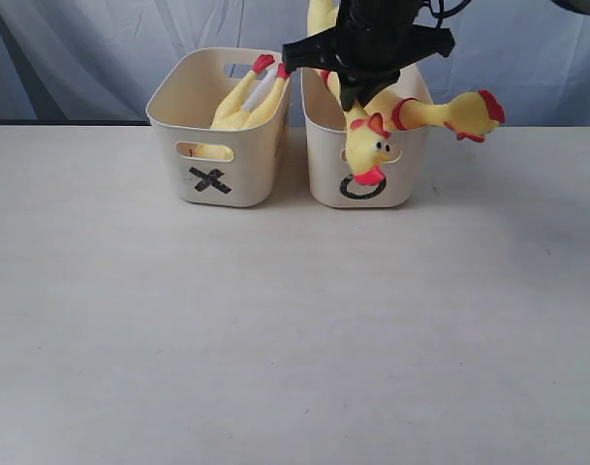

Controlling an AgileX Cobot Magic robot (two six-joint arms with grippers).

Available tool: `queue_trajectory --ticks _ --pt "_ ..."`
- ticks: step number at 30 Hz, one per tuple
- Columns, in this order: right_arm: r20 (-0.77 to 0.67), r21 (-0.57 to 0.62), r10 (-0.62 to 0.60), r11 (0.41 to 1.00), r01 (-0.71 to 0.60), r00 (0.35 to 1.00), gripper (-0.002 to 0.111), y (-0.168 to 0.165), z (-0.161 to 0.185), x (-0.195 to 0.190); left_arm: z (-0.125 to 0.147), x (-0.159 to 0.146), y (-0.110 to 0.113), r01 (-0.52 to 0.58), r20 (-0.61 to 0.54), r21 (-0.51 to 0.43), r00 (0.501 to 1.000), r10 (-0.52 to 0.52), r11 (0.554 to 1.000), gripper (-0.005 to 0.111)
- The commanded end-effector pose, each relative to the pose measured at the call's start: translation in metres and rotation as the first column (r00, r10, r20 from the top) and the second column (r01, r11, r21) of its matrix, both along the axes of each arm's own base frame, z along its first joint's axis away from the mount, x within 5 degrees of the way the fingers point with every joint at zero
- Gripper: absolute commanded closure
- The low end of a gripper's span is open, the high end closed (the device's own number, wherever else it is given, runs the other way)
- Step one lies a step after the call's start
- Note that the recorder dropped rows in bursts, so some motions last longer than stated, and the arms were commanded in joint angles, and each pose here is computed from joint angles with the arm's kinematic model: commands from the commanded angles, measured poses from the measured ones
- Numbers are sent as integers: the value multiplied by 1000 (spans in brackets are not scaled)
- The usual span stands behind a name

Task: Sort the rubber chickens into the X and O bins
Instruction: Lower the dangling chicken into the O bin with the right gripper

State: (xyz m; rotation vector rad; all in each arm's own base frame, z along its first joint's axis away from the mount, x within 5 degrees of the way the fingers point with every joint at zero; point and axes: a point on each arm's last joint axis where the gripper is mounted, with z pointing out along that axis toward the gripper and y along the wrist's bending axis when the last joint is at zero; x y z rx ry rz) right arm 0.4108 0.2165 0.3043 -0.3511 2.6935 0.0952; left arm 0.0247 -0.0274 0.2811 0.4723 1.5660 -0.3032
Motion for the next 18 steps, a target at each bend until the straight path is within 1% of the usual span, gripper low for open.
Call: queue_trajectory --ticks 1,7,18 --pt "24 -9 -23 1000 23 999 109 -5 -1 8 -1 -1 0 1 4 -2 1000 -1 1000 107" --pt "-2 -12 -24 1000 24 1000 109 -2 -13 12 -1 -1 0 1 4 -2 1000 -1 1000 107" --pt "-7 -2 -48 999 48 999 109 -2 -14 12 -1 -1 0 1 4 -2 1000 -1 1000 107"
